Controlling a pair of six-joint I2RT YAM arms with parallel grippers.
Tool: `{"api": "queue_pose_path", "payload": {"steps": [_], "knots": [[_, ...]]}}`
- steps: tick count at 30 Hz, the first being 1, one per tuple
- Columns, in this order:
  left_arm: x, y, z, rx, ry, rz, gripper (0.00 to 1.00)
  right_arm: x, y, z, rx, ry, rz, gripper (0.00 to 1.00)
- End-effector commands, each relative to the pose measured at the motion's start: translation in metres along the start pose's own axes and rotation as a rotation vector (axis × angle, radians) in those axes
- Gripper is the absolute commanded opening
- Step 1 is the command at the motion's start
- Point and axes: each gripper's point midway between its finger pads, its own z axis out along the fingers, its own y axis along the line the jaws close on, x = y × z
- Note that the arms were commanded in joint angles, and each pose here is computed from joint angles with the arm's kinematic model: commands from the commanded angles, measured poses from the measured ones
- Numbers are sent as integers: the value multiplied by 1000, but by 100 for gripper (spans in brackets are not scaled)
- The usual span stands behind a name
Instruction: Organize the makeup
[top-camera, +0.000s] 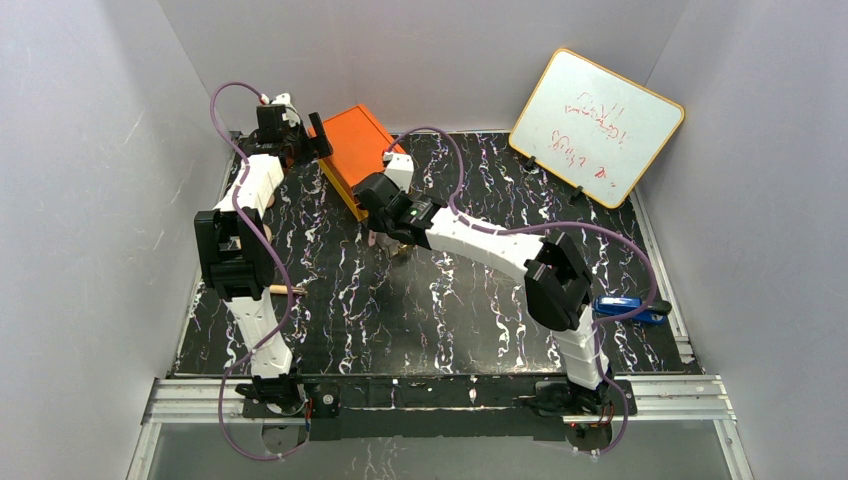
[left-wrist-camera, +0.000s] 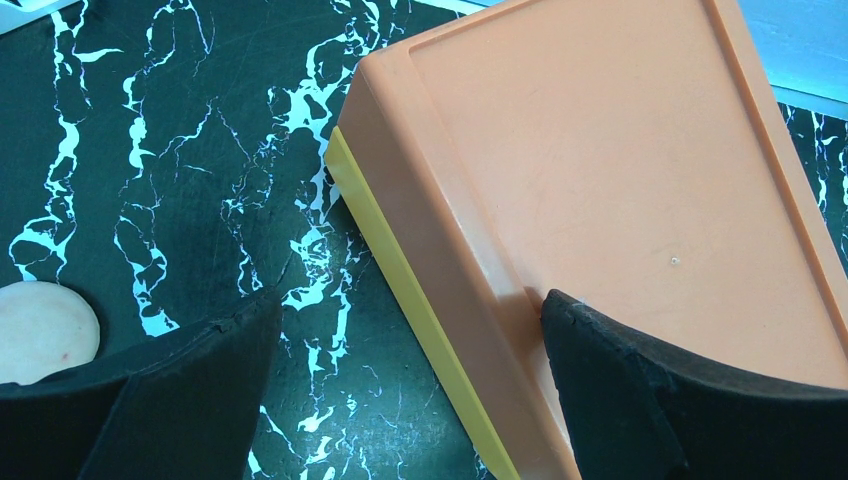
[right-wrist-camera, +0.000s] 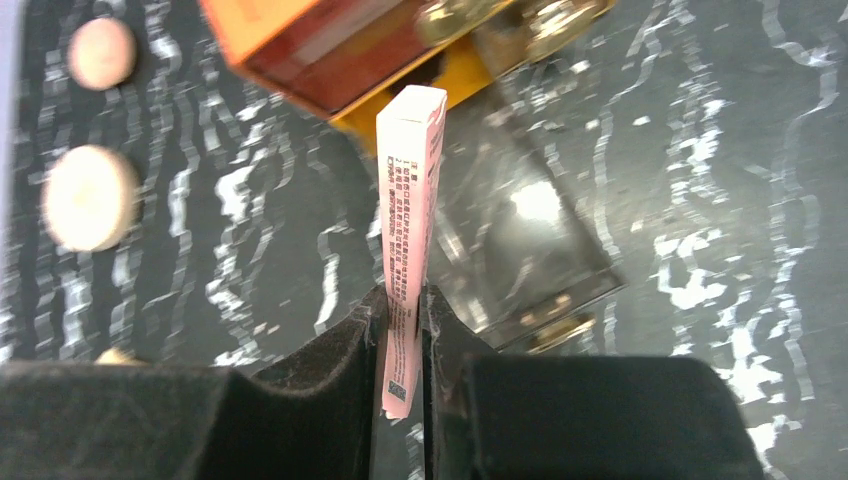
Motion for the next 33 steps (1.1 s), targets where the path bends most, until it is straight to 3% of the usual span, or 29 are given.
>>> {"api": "queue_pose_path", "payload": {"steps": [1, 13, 33], "knots": [[7, 26, -21, -89, 46, 12, 98, -46, -23, 4, 79, -198, -62, 25], [12, 28, -16, -90, 59, 13, 98, -55, -45, 29, 125, -279, -154, 25], [17, 30, -10, -90, 72, 16, 98, -9, -38, 44, -31, -181, -252, 26]]}}
